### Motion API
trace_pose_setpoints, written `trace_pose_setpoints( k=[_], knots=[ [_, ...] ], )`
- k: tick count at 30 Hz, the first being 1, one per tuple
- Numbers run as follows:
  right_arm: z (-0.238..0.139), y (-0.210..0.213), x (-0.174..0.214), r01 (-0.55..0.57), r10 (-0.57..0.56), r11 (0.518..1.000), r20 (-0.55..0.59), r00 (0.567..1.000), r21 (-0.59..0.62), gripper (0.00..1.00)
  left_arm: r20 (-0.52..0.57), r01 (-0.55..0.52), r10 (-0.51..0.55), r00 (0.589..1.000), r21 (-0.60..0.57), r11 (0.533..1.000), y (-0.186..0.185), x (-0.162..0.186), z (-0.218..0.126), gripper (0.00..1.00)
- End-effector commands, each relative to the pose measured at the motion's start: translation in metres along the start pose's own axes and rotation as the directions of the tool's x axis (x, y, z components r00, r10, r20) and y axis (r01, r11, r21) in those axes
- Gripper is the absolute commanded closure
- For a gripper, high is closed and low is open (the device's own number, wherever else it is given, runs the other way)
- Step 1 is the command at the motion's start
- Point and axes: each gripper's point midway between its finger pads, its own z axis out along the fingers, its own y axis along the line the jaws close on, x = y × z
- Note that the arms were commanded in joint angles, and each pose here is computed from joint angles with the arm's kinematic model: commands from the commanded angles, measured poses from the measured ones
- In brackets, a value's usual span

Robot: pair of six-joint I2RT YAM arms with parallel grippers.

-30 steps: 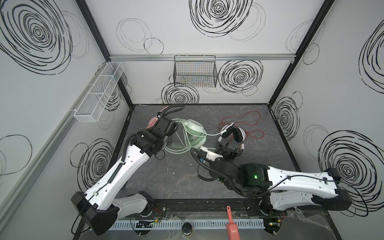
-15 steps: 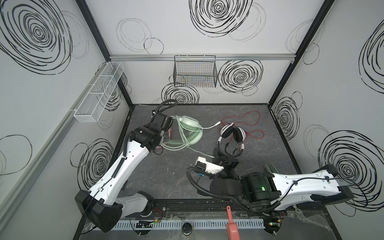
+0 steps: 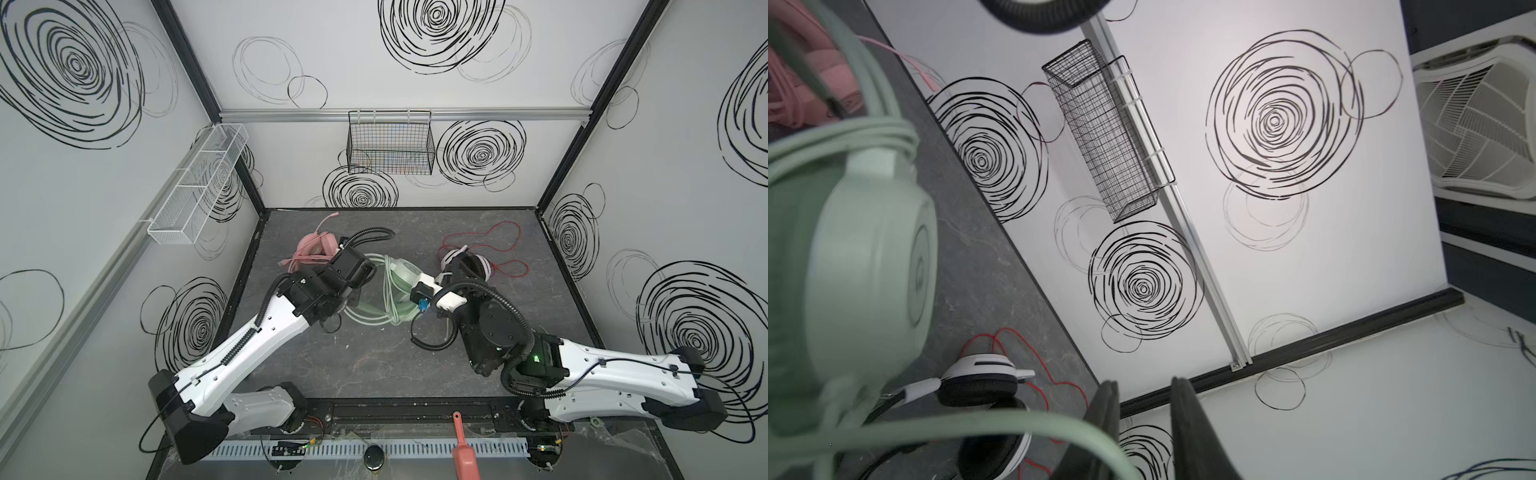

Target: Wrap the headphones

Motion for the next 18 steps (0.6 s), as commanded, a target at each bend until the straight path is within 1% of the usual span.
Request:
trace_pose_setpoints(
  k=[1, 5, 7, 9, 13, 15, 18],
  knots=[
    [0.008, -0.033, -0.015, -0.094, 0.089, 0.994, 0.078, 0.993, 0.056, 0.71, 0.018, 0.035, -0.037, 0.999, 0.104, 0.994, -0.020, 0.004, -0.005, 1.00],
    [0.017, -0.044, -0.016, -0.080, 0.075, 0.994, 0.067, 0.995, 0.079, 0.71, 0.000, 0.004, -0.004, 1.000, 0.071, 0.997, -0.016, 0.016, 0.000, 1.00],
    [0.019, -0.049, -0.016, -0.069, 0.064, 0.994, 0.060, 0.996, 0.087, 0.67, -0.004, -0.007, 0.008, 1.000, 0.051, 0.999, -0.011, 0.021, 0.002, 1.00],
    [0.023, -0.052, -0.016, -0.053, 0.048, 0.994, 0.054, 0.997, 0.094, 0.66, -0.007, -0.013, 0.013, 1.000, 0.034, 0.999, -0.008, 0.024, 0.003, 1.00],
    [0.028, -0.058, -0.018, -0.025, 0.021, 0.994, 0.039, 0.999, 0.108, 0.66, -0.005, -0.020, 0.020, 1.000, 0.007, 1.000, -0.005, 0.026, 0.005, 1.00],
    [0.029, -0.063, -0.020, -0.025, 0.021, 0.993, 0.040, 0.999, 0.115, 0.66, -0.006, -0.021, 0.021, 1.000, -0.010, 1.000, -0.003, 0.026, 0.007, 1.00],
    [0.030, -0.069, -0.023, -0.032, 0.026, 0.992, 0.046, 0.999, 0.122, 0.66, -0.004, -0.018, 0.018, 1.000, -0.005, 1.000, -0.005, 0.025, 0.007, 1.00]
  ],
)
